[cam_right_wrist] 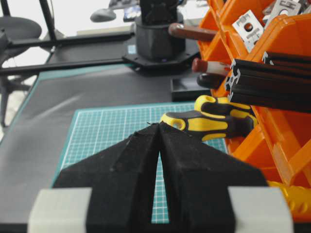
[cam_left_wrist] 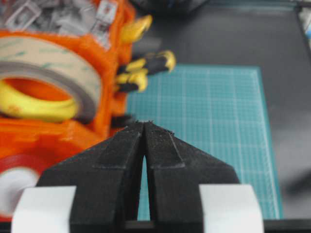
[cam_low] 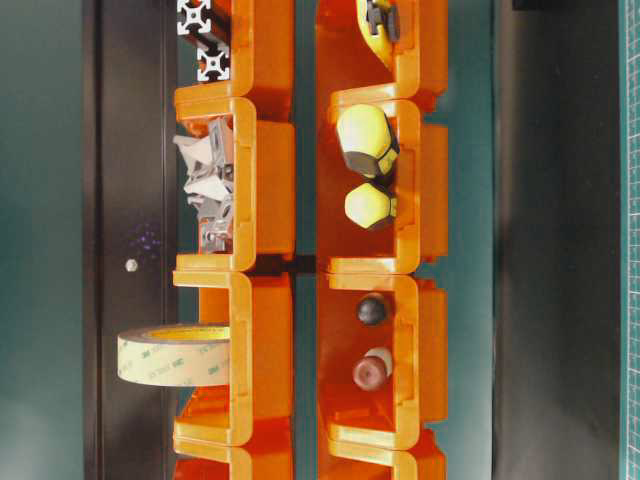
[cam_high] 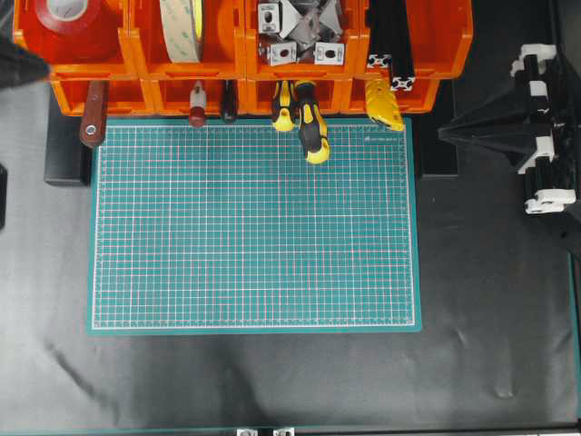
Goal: Pick vinyl tape from container rack with left arm.
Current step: 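Move the left gripper up to the top-left bin holding the red tape roll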
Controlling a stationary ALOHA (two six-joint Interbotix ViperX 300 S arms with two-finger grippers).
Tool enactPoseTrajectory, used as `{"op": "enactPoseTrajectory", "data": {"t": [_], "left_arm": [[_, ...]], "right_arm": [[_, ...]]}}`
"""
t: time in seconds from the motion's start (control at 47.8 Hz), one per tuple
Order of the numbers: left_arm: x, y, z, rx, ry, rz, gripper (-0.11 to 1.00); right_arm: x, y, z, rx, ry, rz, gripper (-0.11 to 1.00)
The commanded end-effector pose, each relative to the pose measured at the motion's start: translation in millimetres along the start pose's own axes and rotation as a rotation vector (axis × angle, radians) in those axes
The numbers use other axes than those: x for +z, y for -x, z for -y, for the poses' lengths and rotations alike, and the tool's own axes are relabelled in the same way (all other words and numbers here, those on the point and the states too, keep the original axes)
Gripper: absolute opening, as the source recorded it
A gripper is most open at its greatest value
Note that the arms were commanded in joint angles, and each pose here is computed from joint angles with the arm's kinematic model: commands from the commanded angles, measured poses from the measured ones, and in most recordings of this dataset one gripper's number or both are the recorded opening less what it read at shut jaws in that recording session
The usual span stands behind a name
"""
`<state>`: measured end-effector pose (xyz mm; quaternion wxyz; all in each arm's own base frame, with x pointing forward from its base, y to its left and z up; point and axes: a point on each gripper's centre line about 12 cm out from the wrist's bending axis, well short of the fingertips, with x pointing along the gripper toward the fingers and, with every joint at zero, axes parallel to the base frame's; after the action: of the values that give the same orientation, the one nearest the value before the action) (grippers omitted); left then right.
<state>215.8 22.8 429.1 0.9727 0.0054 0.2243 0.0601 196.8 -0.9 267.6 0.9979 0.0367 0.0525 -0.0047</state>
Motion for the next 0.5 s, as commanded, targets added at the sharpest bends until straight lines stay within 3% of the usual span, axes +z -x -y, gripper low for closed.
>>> {"op": "enactPoseTrajectory", "data": {"t": [0.0,0.126,0.209,0.356,0.481], "left_arm": [[17.3,1.1,-11.1,0.046,0.005,-0.106,0.00],[20.5,-8.8,-19.1,0.068,-0.033,-0.261,0.00],[22.8,-15.5,-23.9,0.068,-0.095,-0.344,0.00],[30.5,-21.6,-31.2,0.065,-0.183,-0.395,0.00],[34.5,-27.0,-34.8,0.070,-0.197,-0.407,0.06]], "right_arm": [[14.8,-2.0,-1.6,0.005,-0.004,0.040,0.00],[14.9,-2.0,-2.0,0.007,-0.004,0.041,0.00],[14.9,-2.0,-2.0,0.007,-0.003,0.041,0.00],[14.6,-2.0,-1.9,0.007,-0.007,0.038,0.00],[13.7,-2.0,-2.2,0.008,-0.015,0.035,0.00]]}}
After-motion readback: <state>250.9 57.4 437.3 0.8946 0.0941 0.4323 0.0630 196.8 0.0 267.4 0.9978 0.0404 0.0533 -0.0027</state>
